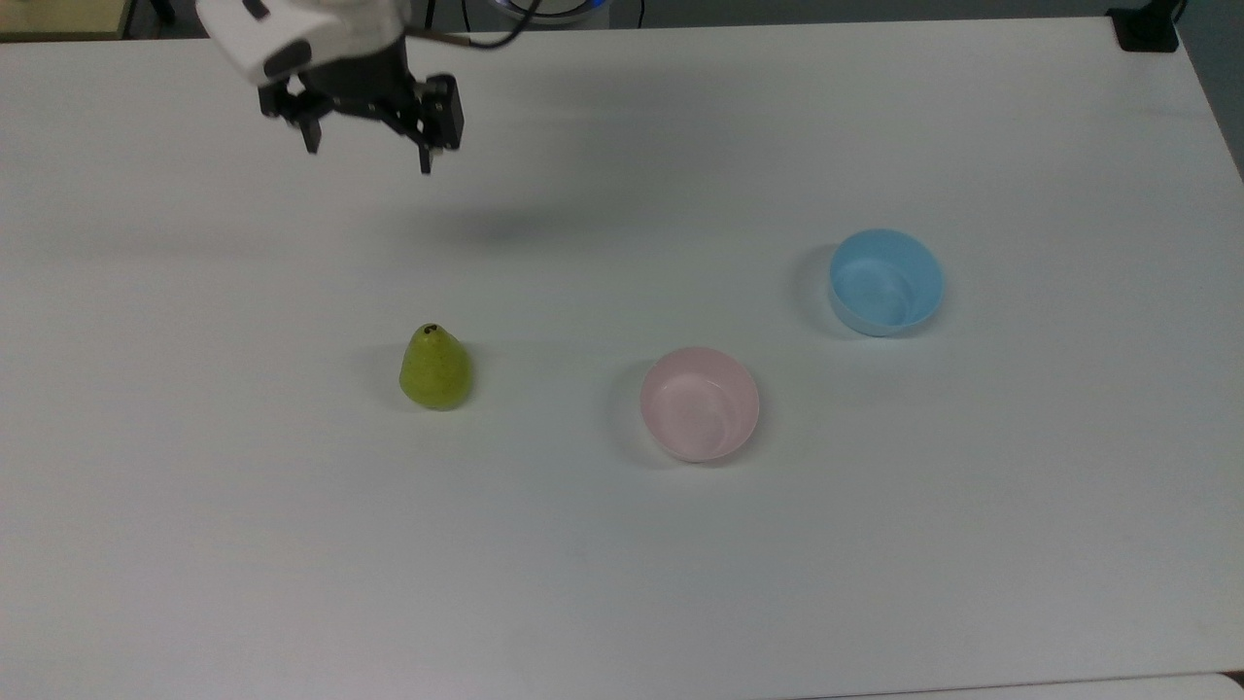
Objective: Place the pear in the bowl
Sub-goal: 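Move the open gripper over the green pear and lower it, then close the gripper on the green pear and lift it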
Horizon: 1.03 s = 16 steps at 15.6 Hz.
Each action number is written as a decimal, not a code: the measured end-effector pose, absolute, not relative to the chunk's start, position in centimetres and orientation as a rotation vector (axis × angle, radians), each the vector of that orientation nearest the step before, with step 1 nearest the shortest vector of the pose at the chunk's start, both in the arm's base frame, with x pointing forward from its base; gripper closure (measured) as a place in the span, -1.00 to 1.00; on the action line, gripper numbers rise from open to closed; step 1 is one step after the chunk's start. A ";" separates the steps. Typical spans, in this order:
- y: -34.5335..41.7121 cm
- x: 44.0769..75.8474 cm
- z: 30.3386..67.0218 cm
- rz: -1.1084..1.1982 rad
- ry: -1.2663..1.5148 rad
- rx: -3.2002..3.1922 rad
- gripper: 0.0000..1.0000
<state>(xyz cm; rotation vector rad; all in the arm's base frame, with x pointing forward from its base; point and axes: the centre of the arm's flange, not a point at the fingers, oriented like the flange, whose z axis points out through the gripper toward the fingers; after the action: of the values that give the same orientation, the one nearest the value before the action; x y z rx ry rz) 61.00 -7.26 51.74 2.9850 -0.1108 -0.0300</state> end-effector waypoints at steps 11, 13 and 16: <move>-5.0 69.1 35.8 0.036 0.007 2.964 -1.00; -4.5 70.0 34.3 0.044 0.024 2.961 -1.00; -3.0 70.9 32.8 0.081 0.062 2.959 -1.00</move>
<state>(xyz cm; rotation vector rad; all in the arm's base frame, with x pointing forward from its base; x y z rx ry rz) 70.92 -3.02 32.78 2.9590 0.0623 0.0813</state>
